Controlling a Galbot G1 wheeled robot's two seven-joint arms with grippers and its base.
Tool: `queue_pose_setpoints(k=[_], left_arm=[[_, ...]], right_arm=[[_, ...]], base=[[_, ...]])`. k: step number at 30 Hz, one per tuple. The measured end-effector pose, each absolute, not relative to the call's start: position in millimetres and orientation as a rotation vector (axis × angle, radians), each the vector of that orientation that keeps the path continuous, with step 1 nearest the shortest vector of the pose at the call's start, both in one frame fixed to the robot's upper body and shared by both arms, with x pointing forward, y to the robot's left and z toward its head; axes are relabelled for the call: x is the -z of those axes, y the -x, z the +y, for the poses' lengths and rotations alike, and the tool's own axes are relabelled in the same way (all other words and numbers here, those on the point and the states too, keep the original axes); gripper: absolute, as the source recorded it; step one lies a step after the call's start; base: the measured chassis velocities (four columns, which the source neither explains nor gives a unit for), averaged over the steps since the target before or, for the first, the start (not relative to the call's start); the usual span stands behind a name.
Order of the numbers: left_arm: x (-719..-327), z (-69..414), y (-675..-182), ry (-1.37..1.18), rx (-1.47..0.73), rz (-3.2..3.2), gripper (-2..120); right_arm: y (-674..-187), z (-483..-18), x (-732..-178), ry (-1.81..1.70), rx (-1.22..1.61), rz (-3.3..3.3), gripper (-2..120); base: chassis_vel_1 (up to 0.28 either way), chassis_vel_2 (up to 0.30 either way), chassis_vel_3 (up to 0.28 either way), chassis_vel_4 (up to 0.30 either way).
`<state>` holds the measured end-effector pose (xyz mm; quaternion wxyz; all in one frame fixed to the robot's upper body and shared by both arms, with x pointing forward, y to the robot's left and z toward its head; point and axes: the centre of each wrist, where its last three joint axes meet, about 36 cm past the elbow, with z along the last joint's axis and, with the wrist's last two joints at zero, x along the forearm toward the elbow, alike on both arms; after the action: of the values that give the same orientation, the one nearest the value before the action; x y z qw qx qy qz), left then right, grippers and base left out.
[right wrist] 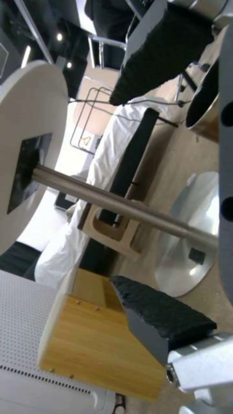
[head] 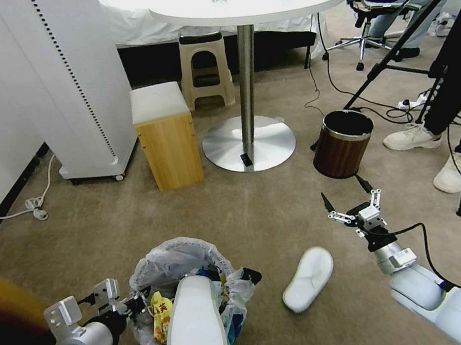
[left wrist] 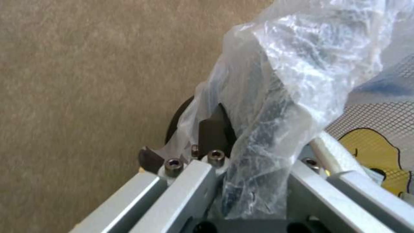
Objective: Pick up the trash bin and place the garbage on the floor into it.
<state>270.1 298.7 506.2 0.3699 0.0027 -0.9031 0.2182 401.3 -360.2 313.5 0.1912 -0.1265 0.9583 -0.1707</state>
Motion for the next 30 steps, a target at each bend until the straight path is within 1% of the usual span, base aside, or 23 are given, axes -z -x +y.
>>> queue_pose_setpoints(k=[7, 10, 13, 17, 19, 20, 22, 23, 26, 30], left_arm=[[-505, 299, -270, -0.008, -0.563, -2.314, 0], [-505, 300, -271, -0.008, -0.56, -2.314, 0], [-504, 301, -271, -0.01, -0.558, -2.312, 0], [-502, 301, -271, -0.011, -0.557, -2.306, 0], [-501, 300, -272, -0.008, -0.561, -2.302, 0], [-501, 300, -272, -0.008, -0.561, -2.302, 0], [-498, 299, -272, -0.008, -0.561, -2.296, 0], [-498, 299, -272, -0.008, -0.561, -2.296, 0], [-496, 301, -273, -0.016, -0.553, -2.291, 0], [-495, 302, -275, -0.018, -0.553, -2.292, 0]], right_arm=[[-404, -358, -311, 0.417, 0.462, 2.666, 100], [-404, -369, -314, 0.489, 0.596, 2.642, 100], [-404, -378, -314, 0.523, 0.654, 2.631, 100], [-399, -383, -317, 0.562, 0.662, 2.659, 100], [-384, -379, -322, 0.534, 0.562, 2.781, 100], [-384, -379, -322, 0.534, 0.562, 2.781, 100], [-372, -369, -328, 0.46, 0.436, 2.909, 100], [-372, -369, -328, 0.46, 0.436, 2.909, 100], [-348, -350, -341, 0.374, 0.295, 3.074, 100], [-340, -338, -346, 0.31, 0.238, 3.144, 100]], base=[[-0.052, 0.041, 0.048, -0.036], [0.0, 0.0, 0.0, 0.0], [0.0, 0.0, 0.0, 0.0], [0.0, 0.0, 0.0, 0.0], [0.0, 0.0, 0.0, 0.0], [0.0, 0.0, 0.0, 0.0], [0.0, 0.0, 0.0, 0.0], [0.0, 0.0, 0.0, 0.0], [0.0, 0.0, 0.0, 0.0], [0.0, 0.0, 0.0, 0.0]])
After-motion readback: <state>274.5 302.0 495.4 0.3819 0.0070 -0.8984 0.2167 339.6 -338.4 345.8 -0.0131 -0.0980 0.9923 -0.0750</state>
